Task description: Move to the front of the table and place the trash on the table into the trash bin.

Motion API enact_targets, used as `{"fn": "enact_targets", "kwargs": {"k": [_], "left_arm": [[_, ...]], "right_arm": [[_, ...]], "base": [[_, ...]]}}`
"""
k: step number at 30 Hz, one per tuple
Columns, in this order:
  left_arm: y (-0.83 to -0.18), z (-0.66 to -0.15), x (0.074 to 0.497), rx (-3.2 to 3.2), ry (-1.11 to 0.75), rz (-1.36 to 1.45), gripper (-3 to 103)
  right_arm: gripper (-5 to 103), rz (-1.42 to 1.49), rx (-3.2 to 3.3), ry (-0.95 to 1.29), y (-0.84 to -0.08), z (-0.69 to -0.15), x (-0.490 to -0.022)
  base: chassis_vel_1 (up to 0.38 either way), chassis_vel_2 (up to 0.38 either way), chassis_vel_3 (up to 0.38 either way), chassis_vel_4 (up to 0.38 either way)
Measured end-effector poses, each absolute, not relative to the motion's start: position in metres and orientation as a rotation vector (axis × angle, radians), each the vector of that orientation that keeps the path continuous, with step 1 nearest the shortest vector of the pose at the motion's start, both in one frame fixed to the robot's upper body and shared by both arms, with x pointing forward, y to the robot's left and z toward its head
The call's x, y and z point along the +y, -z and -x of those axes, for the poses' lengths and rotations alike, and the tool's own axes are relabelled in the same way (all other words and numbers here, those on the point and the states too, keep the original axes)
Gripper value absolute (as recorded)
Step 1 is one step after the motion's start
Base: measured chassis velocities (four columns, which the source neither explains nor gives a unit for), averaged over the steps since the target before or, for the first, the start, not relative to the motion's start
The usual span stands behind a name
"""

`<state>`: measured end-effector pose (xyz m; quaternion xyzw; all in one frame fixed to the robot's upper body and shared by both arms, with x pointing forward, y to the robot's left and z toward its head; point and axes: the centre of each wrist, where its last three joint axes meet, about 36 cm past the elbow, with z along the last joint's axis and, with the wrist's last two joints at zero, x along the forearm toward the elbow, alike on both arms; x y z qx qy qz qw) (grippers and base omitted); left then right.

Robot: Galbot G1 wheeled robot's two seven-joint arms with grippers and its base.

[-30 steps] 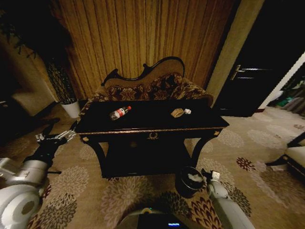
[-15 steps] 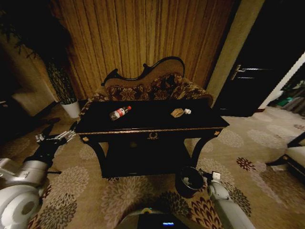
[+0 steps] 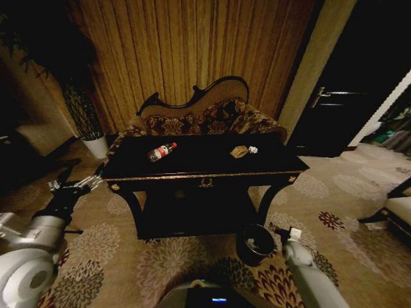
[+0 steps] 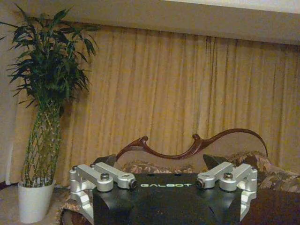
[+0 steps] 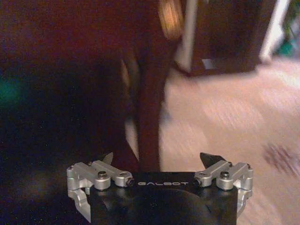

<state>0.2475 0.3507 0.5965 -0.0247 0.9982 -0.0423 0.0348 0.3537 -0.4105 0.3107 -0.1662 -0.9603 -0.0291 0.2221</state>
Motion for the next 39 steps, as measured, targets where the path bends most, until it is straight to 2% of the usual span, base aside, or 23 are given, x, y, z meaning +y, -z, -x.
{"fn": "enact_targets", "kwargs": {"k": [8, 15, 22, 39], "left_arm": [[-0.592, -0.25, 0.344, 3.073, 0.136, 0.087, 100], [-0.592, -0.252, 0.343, 3.066, 0.135, 0.123, 100], [-0.596, -0.256, 0.341, 3.062, 0.142, 0.09, 100], [-0.593, -0.256, 0.339, 3.079, 0.155, 0.076, 100]], "right_arm": [[100, 0.207, -2.952, 0.084, -0.423, -0.341, -0.362], [100, 0.054, -3.073, 0.059, -0.482, -0.336, -0.327], [100, -0.039, -3.097, -0.006, -0.493, -0.337, -0.32], [100, -0.104, -3.1, 0.05, -0.498, -0.334, -0.311]], "base": [[0.0, 0.0, 0.0, 0.0], [0.0, 0.0, 0.0, 0.0], [0.0, 0.0, 0.0, 0.0], [-0.027, 0.03, 0.029, -0.027]]}}
